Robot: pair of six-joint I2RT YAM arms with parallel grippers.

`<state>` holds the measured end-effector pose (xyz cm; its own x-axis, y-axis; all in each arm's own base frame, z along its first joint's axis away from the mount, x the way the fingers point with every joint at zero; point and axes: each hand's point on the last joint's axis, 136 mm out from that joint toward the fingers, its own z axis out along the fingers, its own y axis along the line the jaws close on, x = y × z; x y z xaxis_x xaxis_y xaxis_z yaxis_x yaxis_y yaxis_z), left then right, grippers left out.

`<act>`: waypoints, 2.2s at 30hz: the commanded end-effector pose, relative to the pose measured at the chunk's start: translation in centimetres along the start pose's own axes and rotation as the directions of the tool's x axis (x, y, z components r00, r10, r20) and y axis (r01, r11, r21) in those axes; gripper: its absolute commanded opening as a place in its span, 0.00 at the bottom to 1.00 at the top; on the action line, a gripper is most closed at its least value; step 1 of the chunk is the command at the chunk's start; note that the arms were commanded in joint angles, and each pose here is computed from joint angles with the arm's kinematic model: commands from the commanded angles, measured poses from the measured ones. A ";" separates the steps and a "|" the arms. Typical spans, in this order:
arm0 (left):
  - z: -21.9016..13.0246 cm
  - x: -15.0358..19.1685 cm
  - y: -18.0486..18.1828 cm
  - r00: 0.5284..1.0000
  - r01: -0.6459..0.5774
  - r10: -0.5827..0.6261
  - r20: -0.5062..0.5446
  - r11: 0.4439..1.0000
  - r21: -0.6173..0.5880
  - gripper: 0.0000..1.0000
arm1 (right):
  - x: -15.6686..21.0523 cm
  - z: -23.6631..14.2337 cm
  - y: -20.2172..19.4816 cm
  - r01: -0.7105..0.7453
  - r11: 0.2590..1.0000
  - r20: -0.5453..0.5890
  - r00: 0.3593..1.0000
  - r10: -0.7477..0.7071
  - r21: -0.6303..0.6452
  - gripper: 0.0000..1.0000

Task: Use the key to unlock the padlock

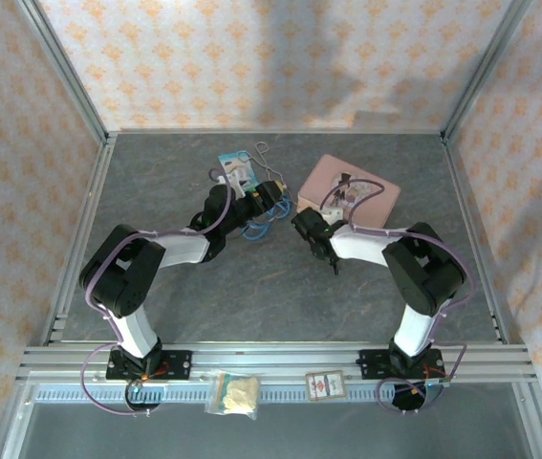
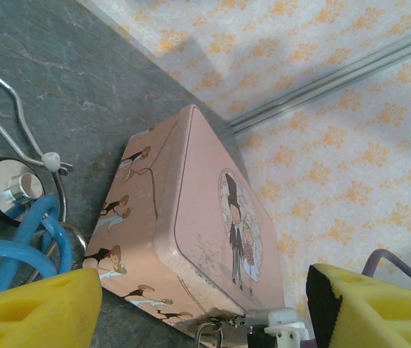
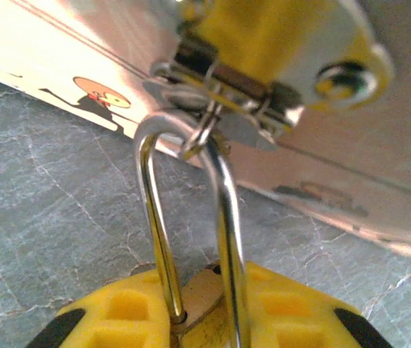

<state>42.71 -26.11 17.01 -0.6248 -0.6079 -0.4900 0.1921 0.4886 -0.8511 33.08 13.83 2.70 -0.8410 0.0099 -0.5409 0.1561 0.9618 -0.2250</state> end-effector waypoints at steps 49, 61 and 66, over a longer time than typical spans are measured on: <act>8.7 3.9 0.9 0.983 -0.107 0.105 -0.153 0.994 -0.007 0.72 | 0.9 -3.7 2.2 0.074 0.842 -0.053 0.991 -0.120 -0.534 0.00; 8.5 7.4 2.1 0.964 -0.134 0.123 -0.236 0.990 -0.033 0.52 | -2.1 -4.1 3.5 0.039 0.700 -0.067 0.990 -0.124 -0.713 0.00; 8.4 8.4 1.6 0.962 -0.119 0.112 -0.250 0.993 -0.013 0.44 | -2.9 -4.7 4.9 -0.004 0.641 -0.097 0.989 -0.109 -0.768 0.00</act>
<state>45.40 -34.26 10.49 -0.7419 -0.4123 -0.5288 0.2293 0.5851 -0.7779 33.16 16.54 4.79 -0.9111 -0.0725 -0.4058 -0.2252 0.9120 0.3427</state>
